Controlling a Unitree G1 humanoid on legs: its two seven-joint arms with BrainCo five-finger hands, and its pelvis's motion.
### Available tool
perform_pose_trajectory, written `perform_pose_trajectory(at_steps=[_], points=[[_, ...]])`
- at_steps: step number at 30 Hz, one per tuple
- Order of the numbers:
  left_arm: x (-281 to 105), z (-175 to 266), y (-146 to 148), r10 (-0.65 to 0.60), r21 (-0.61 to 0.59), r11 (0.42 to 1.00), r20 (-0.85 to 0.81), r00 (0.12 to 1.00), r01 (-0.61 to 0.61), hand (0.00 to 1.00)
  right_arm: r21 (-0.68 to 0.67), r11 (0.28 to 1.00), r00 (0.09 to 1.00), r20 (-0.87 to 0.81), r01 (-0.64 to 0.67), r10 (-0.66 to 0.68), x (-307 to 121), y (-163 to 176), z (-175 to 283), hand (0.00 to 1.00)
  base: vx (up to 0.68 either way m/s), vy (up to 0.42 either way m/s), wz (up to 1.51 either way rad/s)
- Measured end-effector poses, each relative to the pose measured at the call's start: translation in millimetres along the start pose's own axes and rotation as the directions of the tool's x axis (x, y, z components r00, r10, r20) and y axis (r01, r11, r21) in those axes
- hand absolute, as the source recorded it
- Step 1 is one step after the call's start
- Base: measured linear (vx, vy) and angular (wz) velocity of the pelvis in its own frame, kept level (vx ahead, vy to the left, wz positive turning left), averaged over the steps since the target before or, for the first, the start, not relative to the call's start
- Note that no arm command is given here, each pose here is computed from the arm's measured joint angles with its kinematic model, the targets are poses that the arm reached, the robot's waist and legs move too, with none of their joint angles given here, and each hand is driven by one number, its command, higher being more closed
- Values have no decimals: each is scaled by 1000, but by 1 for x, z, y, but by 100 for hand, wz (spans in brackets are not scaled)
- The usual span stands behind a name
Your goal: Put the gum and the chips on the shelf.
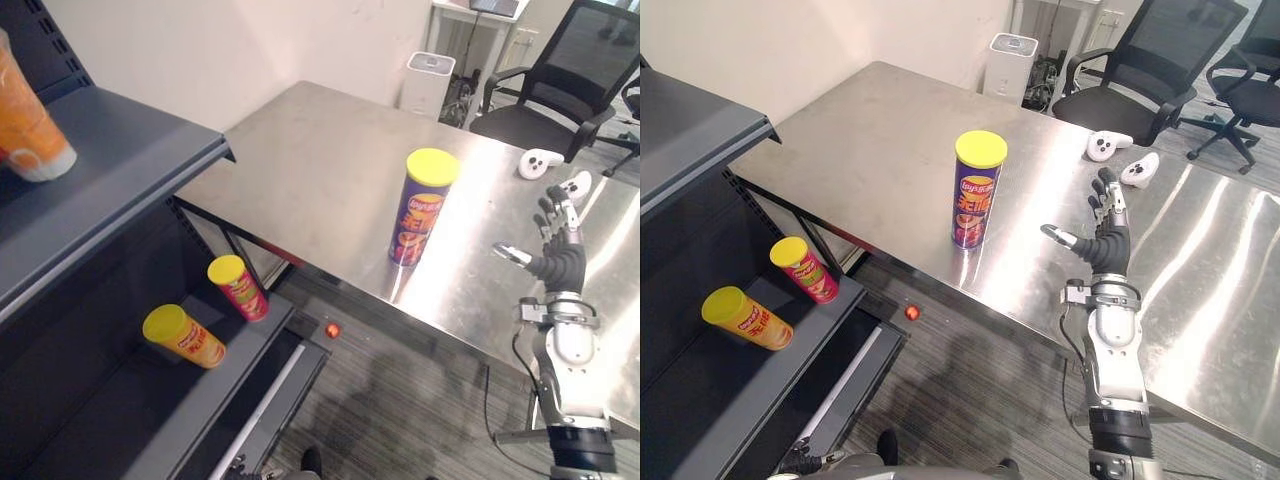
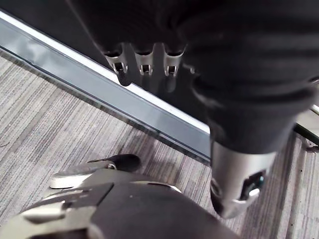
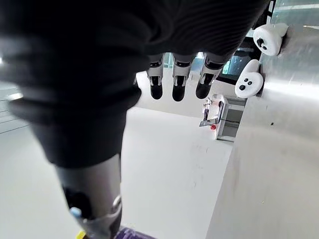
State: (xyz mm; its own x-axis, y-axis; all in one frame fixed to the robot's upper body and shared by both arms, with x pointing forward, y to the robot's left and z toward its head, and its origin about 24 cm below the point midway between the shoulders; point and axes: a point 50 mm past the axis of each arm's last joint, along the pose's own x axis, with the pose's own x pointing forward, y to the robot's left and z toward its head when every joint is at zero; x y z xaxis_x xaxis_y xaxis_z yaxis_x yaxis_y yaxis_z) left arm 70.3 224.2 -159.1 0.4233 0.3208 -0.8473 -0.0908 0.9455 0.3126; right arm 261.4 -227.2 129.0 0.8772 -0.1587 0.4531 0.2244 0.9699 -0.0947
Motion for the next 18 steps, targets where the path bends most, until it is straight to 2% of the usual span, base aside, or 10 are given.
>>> perform_pose_trajectory(at_steps=[6, 18], points=[[0, 1, 1, 13, -3, 1000, 2, 1000, -13, 0, 76, 996, 998, 47, -44, 40, 0, 16, 11, 0, 0, 0, 0], [0, 1, 3, 32, -7, 999, 3, 999, -32, 0, 115, 982, 989, 46, -148, 144, -4, 41, 10, 0, 0, -5, -1]])
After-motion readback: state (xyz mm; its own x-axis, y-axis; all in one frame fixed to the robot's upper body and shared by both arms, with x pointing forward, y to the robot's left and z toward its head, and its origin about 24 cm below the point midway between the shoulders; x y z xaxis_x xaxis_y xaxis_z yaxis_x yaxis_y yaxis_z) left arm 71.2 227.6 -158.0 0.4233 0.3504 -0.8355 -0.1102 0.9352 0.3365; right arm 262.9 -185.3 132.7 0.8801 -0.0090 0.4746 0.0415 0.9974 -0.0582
